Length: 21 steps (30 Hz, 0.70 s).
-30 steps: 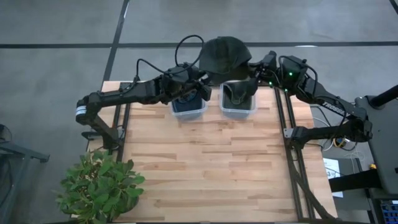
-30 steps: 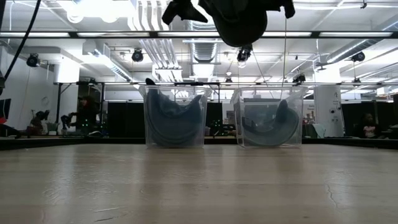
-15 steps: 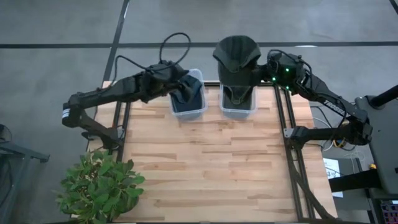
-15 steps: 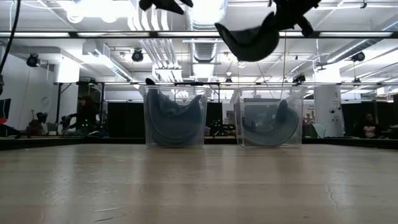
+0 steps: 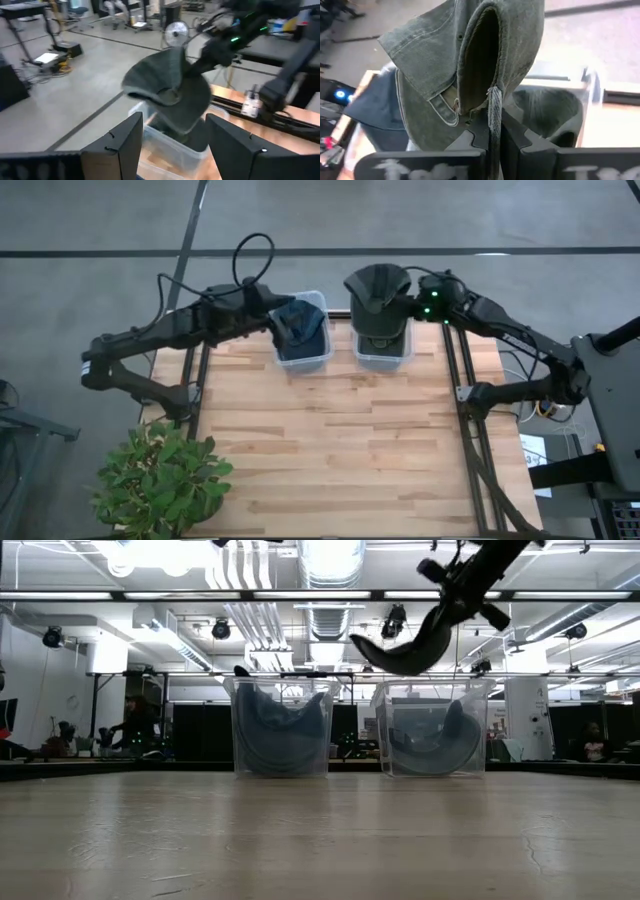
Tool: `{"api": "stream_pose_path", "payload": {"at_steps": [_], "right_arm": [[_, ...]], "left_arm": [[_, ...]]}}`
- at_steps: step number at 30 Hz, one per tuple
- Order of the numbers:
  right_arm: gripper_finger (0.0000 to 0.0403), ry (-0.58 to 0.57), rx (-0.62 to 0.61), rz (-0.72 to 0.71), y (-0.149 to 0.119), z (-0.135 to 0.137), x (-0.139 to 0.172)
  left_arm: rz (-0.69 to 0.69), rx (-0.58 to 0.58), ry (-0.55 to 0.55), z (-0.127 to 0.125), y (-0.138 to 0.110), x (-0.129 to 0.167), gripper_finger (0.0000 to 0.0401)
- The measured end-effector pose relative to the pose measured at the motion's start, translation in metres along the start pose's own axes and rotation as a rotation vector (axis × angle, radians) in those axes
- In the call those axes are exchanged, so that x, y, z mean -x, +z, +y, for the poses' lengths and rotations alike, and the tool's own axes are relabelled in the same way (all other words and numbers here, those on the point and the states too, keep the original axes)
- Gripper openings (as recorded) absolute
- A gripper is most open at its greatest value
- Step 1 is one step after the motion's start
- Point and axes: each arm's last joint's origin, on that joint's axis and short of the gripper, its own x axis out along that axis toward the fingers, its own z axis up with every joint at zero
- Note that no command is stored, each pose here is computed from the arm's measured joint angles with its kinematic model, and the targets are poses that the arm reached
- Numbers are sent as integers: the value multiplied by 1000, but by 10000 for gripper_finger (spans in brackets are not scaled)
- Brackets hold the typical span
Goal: Pick & Place hat
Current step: Put the gray cap into the right transparent bin
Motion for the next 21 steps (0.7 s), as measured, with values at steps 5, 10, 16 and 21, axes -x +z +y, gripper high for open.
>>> {"api": "stream_pose_path", "payload": {"at_steps": [5,10,16,21], "right_arm": [[12,-67,3,64,-7,0,-22],[13,-173,2,104,-13,-6,-31],[13,-214,-18,106,-15,-9,-28],[13,-226,-30,118,-17,-10,-32]], "left_arm": [[-32,5,-73,3,0,16,208],[-108,-16,-148,8,7,37,208],[-183,-29,-185,14,13,58,208],[-188,-28,-186,14,14,60,208]]}}
